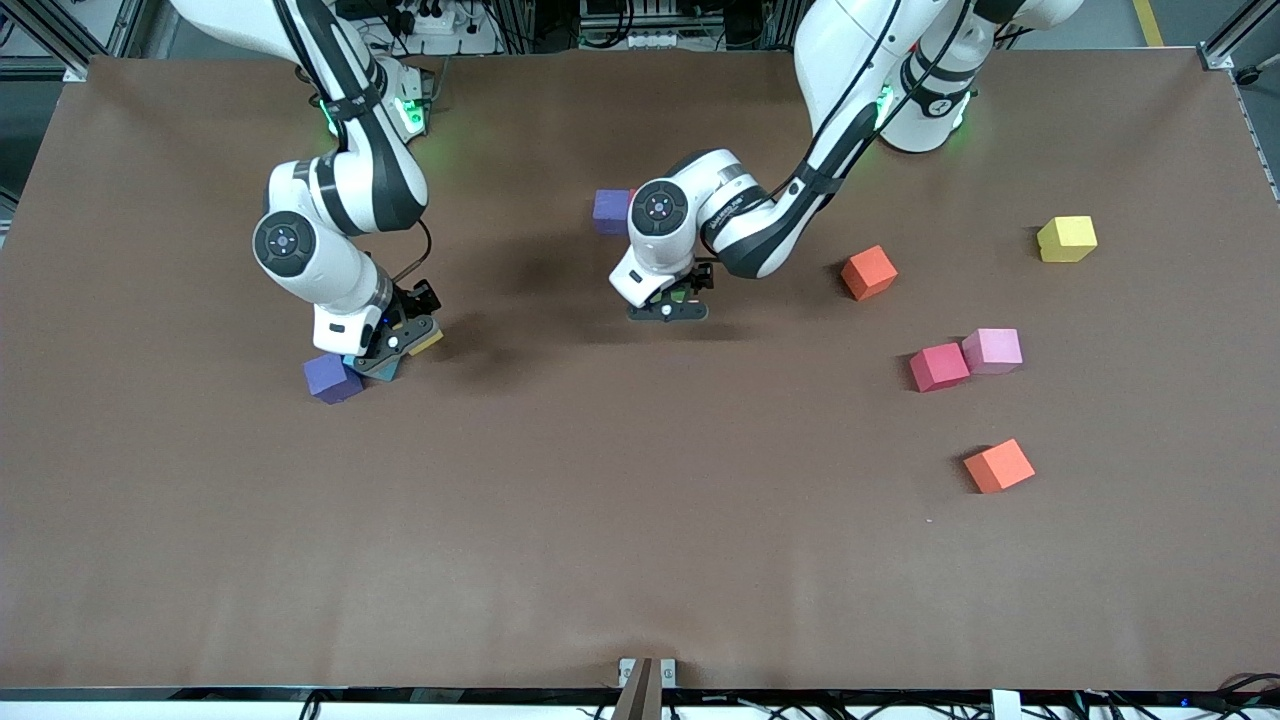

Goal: Form number 2 with 11 blocks
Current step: 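Place the green cube below the row while the right gripper carries yellow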

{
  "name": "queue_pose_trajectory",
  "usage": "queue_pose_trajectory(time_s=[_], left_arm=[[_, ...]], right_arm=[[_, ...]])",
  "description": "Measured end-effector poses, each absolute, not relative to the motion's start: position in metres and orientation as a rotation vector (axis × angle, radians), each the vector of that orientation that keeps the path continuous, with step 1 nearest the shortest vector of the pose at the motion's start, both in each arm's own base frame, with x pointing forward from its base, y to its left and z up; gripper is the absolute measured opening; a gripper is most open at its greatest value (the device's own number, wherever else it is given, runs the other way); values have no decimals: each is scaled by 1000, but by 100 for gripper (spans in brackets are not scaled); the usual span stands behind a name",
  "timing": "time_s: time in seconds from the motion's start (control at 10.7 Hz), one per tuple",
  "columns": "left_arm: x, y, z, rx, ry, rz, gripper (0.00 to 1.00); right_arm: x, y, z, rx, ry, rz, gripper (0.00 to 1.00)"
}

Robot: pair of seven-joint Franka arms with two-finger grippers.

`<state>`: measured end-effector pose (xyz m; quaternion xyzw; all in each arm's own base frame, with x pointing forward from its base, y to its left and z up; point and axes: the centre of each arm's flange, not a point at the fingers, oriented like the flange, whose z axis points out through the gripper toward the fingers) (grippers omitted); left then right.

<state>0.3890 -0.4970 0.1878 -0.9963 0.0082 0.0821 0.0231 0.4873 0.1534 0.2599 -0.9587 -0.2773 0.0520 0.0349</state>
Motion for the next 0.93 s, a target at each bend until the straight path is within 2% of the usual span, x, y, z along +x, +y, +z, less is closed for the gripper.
queue_pose_trajectory(time_s=[0.28, 0.56, 0.93], left_arm=[[394, -497, 193, -3103, 8, 234, 100], [415, -494, 231, -3143, -119, 154, 100], [465, -440, 305, -3109, -279, 88, 100]], right_arm=[[473, 198, 261, -2945, -890, 149, 58], [450, 267, 264, -2838, -1220, 114, 58], [473, 298, 251, -2497, -1886, 75, 58]])
